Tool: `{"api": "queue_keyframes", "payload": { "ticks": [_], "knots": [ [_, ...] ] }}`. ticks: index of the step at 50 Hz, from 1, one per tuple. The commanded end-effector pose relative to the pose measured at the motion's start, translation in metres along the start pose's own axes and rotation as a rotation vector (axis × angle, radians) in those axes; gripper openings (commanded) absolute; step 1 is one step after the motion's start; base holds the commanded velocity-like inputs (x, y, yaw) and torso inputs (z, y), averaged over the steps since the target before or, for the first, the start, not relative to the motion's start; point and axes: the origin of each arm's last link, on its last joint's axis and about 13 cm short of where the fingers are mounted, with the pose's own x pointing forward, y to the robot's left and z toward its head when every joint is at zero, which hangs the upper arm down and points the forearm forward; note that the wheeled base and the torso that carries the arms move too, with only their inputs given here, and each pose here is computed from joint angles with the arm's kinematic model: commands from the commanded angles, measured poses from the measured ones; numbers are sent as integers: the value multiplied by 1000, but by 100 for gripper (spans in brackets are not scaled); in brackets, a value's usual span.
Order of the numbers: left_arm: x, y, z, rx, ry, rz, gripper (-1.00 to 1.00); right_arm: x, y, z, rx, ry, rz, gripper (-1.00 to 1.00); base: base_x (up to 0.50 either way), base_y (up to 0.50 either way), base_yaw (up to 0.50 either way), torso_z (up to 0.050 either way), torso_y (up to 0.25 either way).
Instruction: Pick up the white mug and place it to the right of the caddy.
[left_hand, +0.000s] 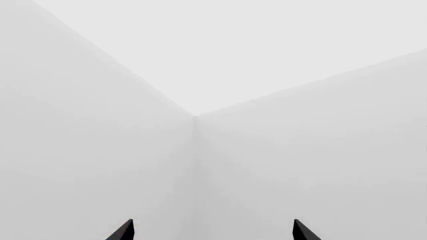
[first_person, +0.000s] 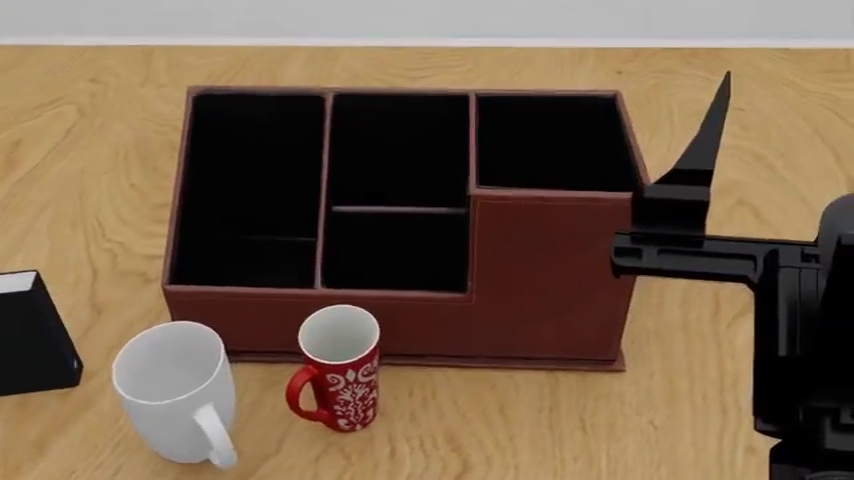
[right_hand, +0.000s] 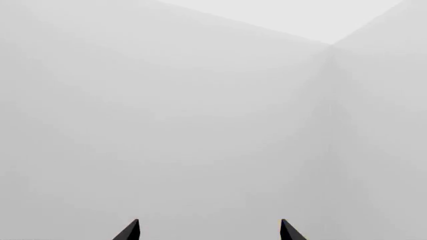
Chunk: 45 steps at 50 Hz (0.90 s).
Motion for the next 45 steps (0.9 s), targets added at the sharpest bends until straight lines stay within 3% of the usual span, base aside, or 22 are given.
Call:
{"api": "queue_keyframes", "payload": {
  "ticks": [1, 20, 24, 25, 26, 27, 36, 45],
  "knots": [
    [0, 1, 2, -1, -7, 6, 100, 2, 2, 0, -3, 6, 2, 100, 0, 0, 0, 0, 0],
    [0, 6, 11, 2, -33, 14, 100, 10, 1, 13, -10, 17, 66, 100, -1, 0, 0, 0, 0],
    [1, 6, 14, -2, -43, 14, 100, 25, 1, 27, 4, 22, 154, 100, 0, 0, 0, 0, 0],
    [1, 6, 14, -1, -43, 12, 100, 28, 1, 31, 76, 50, 174, 100, 0, 0, 0, 0, 0],
    [1, 6, 15, -3, -46, 12, 100, 32, 1, 37, 89, 57, 198, 100, 0, 0, 0, 0, 0],
    [1, 6, 15, -4, -46, 12, 100, 37, 1, 43, 62, 48, 224, 100, 0, 0, 0, 0, 0],
    [4, 3, 15, -15, -52, 7, 100, 61, 13, 67, 73, 114, 439, 100, 0, 0, 0, 0, 0],
    [5, 6, 22, -3, -66, 10, 100, 80, 47, 83, 46, 256, 633, 100, 0, 0, 0, 0, 0]
  ]
}}
